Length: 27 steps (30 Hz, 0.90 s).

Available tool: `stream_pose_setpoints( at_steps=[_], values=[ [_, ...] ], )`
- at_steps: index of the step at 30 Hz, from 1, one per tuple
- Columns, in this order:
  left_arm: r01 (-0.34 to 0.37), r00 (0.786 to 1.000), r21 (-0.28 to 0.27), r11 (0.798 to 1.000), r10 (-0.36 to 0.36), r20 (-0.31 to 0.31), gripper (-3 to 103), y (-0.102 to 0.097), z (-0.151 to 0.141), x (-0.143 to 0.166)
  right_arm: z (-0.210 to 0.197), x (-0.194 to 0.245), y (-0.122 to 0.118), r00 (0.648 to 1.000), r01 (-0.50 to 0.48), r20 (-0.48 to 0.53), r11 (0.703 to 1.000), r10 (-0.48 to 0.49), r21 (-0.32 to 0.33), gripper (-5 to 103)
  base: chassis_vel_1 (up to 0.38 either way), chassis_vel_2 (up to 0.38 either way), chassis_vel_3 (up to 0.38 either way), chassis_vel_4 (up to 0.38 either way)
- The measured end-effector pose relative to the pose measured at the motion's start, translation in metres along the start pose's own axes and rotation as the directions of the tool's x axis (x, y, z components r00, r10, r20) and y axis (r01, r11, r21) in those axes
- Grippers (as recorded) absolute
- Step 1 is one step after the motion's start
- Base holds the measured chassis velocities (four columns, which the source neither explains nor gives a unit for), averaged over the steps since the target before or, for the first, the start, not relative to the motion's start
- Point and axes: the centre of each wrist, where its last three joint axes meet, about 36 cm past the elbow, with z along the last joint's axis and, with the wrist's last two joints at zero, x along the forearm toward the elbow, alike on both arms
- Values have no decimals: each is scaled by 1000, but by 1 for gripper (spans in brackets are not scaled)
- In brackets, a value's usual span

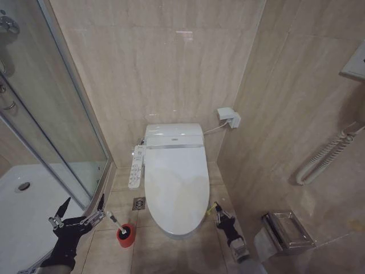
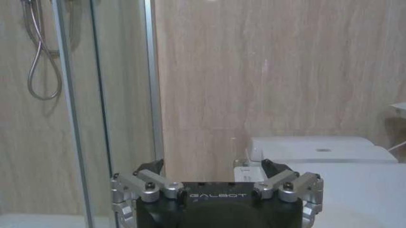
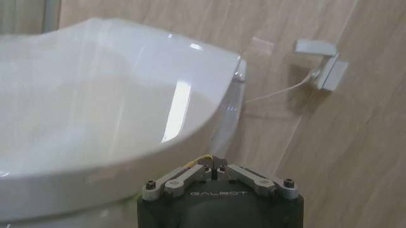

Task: Open the toilet lid, clean the toilet bowl with a toilet brush, close the toilet lid, and flush.

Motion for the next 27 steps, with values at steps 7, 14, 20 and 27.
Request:
stream_pose_setpoints(
  at_steps=[7,14,20,27],
  values=[
    [0,1000,0,1000,0,0,100,0,0,0,-30,-3,-19,997,-55,57,998,56,-19,1,0,0,0,0],
    [0,1000,0,1000,0,0,100,0,0,0,-60,-7,-32,988,-108,106,992,114,-59,1,0,0,0,0],
    [0,1000,0,1000,0,0,100,0,0,0,-93,-13,-42,975,-154,141,981,170,-116,1,0,0,0,0],
    [0,1000,0,1000,0,0,100,0,0,0,-119,-23,-60,962,-186,173,971,212,-153,1,0,0,0,0]
  ],
)
